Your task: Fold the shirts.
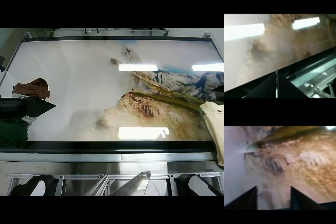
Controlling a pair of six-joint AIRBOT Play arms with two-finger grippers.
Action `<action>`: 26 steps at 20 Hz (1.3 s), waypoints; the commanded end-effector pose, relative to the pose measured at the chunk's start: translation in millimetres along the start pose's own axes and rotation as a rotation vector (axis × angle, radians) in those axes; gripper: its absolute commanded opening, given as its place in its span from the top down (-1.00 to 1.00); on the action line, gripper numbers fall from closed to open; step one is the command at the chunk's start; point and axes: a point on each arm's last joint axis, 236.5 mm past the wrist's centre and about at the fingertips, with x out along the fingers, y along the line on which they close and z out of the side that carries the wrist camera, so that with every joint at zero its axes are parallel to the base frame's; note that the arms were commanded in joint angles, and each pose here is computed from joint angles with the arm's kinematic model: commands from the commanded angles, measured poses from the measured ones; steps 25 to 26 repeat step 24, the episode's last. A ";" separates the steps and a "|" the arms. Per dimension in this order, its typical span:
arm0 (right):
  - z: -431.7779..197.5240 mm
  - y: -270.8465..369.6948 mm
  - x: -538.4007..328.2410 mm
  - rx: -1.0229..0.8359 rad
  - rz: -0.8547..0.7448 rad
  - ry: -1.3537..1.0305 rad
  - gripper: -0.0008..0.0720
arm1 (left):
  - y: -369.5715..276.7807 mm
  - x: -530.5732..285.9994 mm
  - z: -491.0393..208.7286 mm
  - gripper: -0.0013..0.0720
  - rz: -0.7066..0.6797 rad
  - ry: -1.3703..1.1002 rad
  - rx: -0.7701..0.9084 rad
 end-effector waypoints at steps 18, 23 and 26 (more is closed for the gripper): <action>-246.6 87.6 95.2 -0.443 0.346 0.324 0.93 | -27.7 73.2 -145.9 0.92 -0.107 0.205 -0.007; -246.6 87.5 95.4 -0.443 0.345 0.324 0.93 | -32.5 68.7 -134.7 0.93 -0.107 0.176 0.013; -246.6 87.5 95.4 -0.443 0.345 0.324 0.93 | -32.9 68.5 -134.3 0.93 -0.108 0.175 0.013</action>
